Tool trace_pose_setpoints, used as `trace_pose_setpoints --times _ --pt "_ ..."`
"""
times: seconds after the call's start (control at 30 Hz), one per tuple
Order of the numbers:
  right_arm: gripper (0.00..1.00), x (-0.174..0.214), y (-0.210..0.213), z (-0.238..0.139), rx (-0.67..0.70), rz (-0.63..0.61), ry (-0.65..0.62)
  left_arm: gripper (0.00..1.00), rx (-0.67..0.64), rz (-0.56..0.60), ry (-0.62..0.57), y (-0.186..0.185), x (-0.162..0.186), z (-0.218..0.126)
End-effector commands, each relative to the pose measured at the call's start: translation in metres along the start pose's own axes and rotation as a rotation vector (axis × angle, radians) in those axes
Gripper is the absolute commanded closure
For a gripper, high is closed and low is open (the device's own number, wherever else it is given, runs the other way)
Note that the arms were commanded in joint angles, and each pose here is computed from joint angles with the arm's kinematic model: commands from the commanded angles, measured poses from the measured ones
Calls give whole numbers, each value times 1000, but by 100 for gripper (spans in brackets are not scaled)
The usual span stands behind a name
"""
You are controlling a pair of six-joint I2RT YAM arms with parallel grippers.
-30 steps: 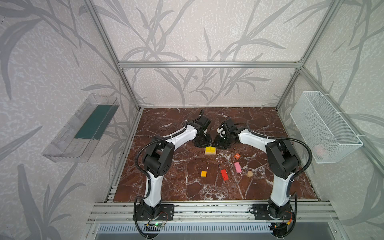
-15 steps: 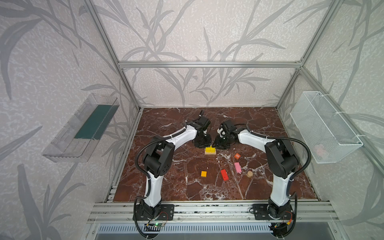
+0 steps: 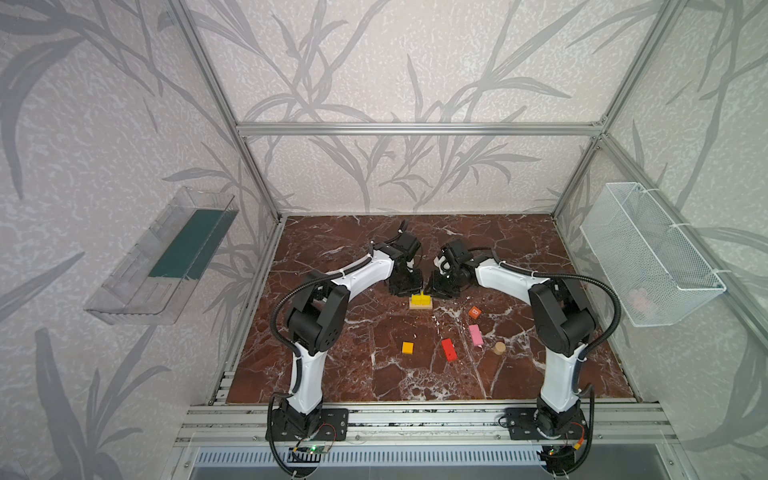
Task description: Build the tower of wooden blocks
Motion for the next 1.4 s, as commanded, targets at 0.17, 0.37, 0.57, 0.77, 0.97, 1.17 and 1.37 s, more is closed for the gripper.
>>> trace_pose_setpoints --times 0.17,0.37,0.57,0.77,0.97,1.17,1.37 --pt "70 -1 5 4 -9 -7 10 71 -2 -24 23 4 3 7" --pt "65 -2 6 3 -8 -8 9 71 -9 -23 21 4 3 5" --pt "61 -3 8 0 -9 -12 3 68 -23 -23 19 5 3 2" --pt "57 -3 11 -6 -13 -16 -8 66 -39 -25 5 6 2 -4" --pt "50 0 14 -21 -5 -25 -36 65 -41 -10 -30 3 0 -19" --pt "43 9 18 -51 0 -42 -89 64 -33 14 -88 -3 1 -49" --pt "41 31 16 -90 -11 -55 -148 63 -5 55 -174 -11 6 -88"
Point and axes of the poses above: each gripper's point midway between its finger pads, its own z axis out along the fingers, its own y axis along the line the jaws close on, x = y × z, the point moved 7 cm from there along -z, back along the fingers, and after that the axes turned 10 degrees about z, right-handed, at the moved point
